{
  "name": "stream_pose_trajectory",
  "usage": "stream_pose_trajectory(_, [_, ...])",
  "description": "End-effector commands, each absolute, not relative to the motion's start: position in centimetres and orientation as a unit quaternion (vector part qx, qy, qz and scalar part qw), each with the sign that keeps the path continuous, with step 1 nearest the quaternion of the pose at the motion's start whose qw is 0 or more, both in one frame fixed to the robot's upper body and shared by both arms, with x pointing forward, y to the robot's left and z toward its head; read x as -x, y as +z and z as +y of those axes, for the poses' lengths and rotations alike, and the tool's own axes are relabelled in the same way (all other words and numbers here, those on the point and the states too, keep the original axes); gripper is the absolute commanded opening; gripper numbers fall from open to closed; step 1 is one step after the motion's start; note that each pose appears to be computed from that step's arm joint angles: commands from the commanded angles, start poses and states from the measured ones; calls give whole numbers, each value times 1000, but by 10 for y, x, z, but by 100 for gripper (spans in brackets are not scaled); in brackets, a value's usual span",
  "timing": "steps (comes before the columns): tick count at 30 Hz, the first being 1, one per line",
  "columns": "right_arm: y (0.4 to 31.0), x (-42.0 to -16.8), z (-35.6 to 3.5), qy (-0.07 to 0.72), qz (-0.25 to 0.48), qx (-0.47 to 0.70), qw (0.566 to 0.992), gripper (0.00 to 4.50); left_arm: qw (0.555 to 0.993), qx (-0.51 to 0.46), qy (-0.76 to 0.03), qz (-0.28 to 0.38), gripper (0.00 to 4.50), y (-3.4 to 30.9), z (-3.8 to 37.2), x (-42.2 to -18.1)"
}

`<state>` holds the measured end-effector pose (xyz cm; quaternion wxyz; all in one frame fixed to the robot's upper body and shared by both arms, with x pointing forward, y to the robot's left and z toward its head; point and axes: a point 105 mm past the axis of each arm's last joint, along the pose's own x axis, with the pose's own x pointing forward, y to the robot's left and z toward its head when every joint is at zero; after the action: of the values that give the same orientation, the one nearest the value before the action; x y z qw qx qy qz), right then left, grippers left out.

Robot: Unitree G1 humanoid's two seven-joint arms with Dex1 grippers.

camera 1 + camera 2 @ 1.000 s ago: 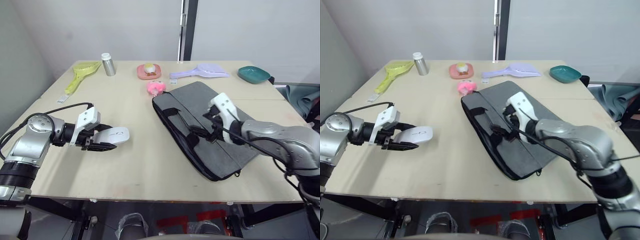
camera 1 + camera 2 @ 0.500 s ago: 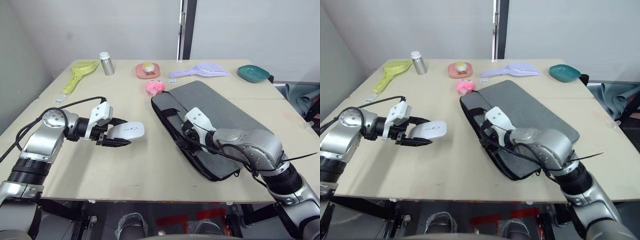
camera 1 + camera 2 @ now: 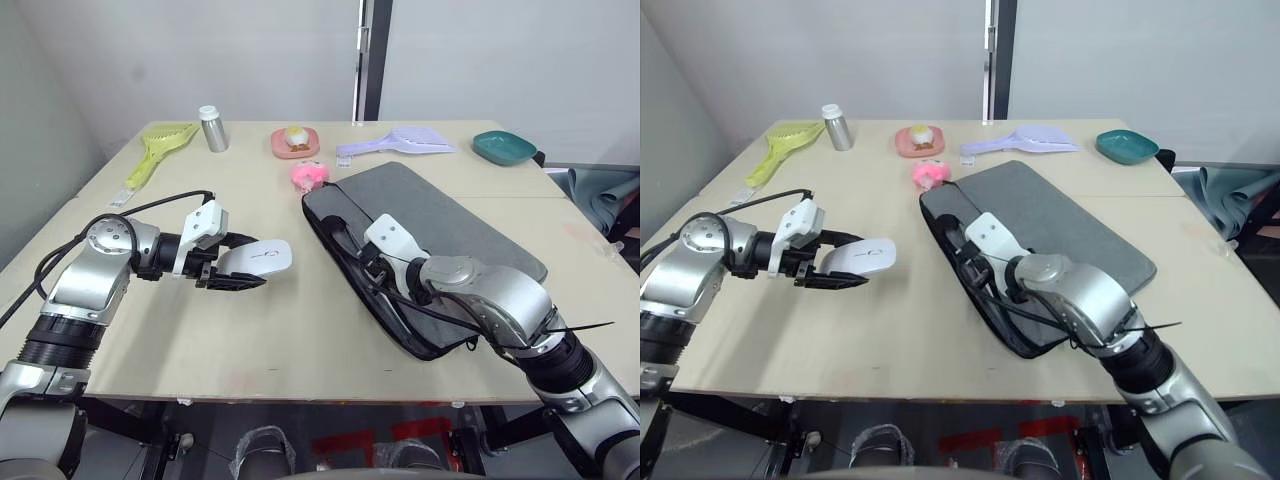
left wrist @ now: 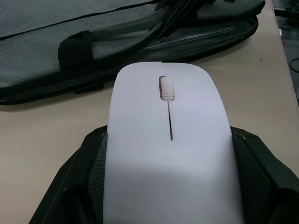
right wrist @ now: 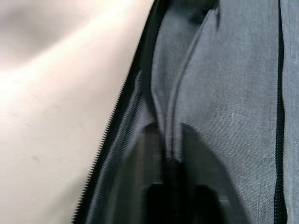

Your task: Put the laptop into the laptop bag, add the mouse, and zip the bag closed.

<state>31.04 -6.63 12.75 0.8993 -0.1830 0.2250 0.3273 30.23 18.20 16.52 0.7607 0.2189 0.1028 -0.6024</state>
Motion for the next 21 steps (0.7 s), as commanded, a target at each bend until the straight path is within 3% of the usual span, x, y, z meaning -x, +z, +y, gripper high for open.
stream_pose_trajectory(1, [164, -310, -59, 346, 180, 104, 915, 3, 753, -232, -610, 85, 287, 172, 170, -307])
stream_pose_trajectory(12, [266, -316, -95, 320, 41, 15, 946, 3, 762, -230, -600, 87, 287, 153, 137, -325])
stream_pose_trajectory(16, [272, -313, -96, 327, 32, 9, 944, 3, 795, -216, -560, 86, 287, 152, 127, -344])
stream_pose_trajectory(21, [258, -314, -90, 331, 55, 6, 942, 3, 836, -159, -519, 75, 287, 159, 99, -363])
